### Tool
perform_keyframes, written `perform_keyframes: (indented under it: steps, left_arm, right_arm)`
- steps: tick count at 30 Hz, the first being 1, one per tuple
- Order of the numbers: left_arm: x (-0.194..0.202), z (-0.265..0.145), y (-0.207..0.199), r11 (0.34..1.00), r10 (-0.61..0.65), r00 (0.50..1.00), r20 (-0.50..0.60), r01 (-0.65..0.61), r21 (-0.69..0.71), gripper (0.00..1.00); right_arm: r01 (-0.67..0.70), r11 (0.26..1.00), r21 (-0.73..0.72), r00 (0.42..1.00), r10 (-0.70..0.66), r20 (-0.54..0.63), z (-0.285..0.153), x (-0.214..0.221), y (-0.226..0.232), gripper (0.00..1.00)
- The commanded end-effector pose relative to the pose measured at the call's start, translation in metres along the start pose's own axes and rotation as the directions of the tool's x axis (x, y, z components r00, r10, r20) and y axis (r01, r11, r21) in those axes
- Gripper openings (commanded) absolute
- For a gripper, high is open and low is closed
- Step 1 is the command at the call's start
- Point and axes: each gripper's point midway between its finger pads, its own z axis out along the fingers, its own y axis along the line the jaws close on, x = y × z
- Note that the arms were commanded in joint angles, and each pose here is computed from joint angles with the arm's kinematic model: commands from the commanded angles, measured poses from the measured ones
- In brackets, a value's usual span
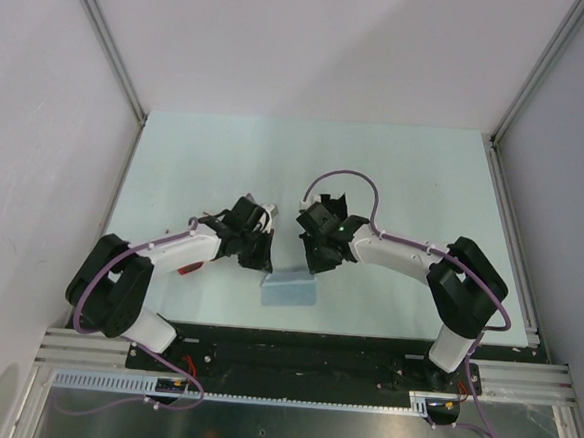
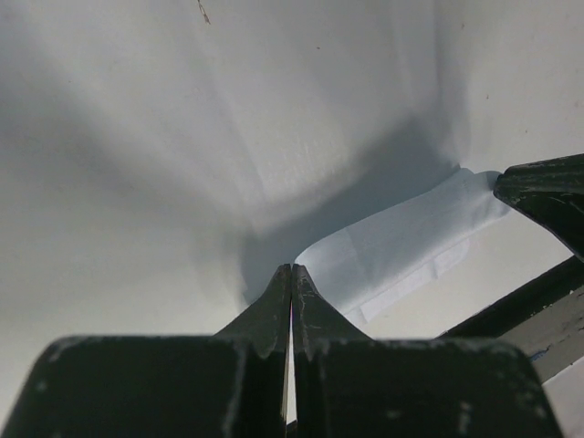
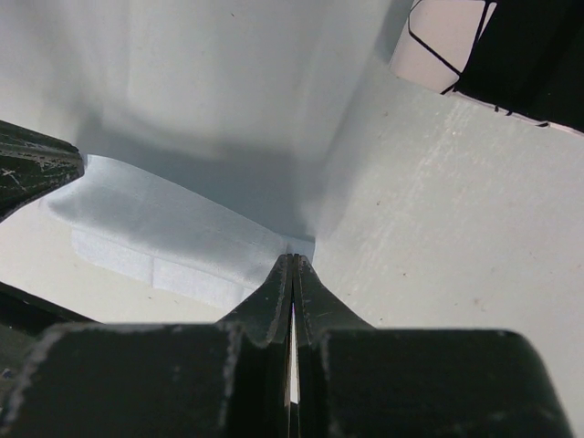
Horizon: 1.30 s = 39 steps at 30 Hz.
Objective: Organize the sunglasses
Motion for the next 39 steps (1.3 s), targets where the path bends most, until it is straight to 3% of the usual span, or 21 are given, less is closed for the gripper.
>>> perform_keyframes:
  steps: [1,6,14,20,24,25,32,35,36,39]
  left_arm:
    - [0.000,-0.005,-0.005,0.999,0.036,0.999,0.013,-0.036,0.016,0.00]
    - [0.000,-0.004,-0.005,0.999,0.038,0.999,0.010,-0.038,0.017,0.01]
    - [0.006,-0.004,-0.001,0.999,0.037,0.999,-0.009,-0.037,0.001,0.09]
    - [0.010,-0.005,-0.008,0.998,0.050,0.998,-0.029,-0.049,0.042,0.31]
    - [0.008,-0.008,-0.007,0.998,0.058,0.998,-0.014,-0.057,0.035,0.50]
    - [0.007,-0.011,-0.008,0.997,0.061,0.998,-0.005,-0.061,0.038,0.51]
    - [0.001,-0.012,-0.007,0.998,0.056,0.998,0.010,-0.056,0.018,0.51]
    - [-0.001,-0.006,-0.008,0.999,0.045,0.999,-0.007,-0.045,0.016,0.41]
    - [0.000,-0.004,-0.008,0.999,0.042,0.999,-0.017,-0.041,0.020,0.31]
    - [0.002,0.002,-0.011,0.999,0.036,0.998,-0.048,-0.035,0.035,0.22]
  right_arm:
    - [0.021,1.000,0.011,0.999,-0.021,0.028,-0.007,-0.002,-0.001,0.00]
    - [0.027,1.000,0.010,0.999,-0.028,0.026,-0.004,0.001,0.001,0.01]
    - [0.043,0.999,-0.019,0.999,-0.042,0.026,-0.009,0.003,0.009,0.15]
    - [0.048,0.999,-0.018,0.999,-0.047,0.022,-0.010,0.005,0.008,0.23]
    - [0.050,0.998,-0.025,0.998,-0.049,0.035,-0.014,0.001,0.007,0.32]
    - [0.049,0.998,-0.028,0.998,-0.048,0.039,-0.017,0.001,0.008,0.32]
    - [0.037,0.998,-0.041,0.998,-0.035,0.044,-0.014,-0.002,0.009,0.34]
    - [0.026,0.998,-0.052,0.999,-0.024,0.035,-0.005,-0.003,0.010,0.24]
    - [0.019,0.998,-0.053,0.999,-0.017,0.038,-0.003,-0.006,0.009,0.22]
    - [0.020,0.997,-0.075,1.000,-0.019,0.013,0.006,-0.002,0.013,0.18]
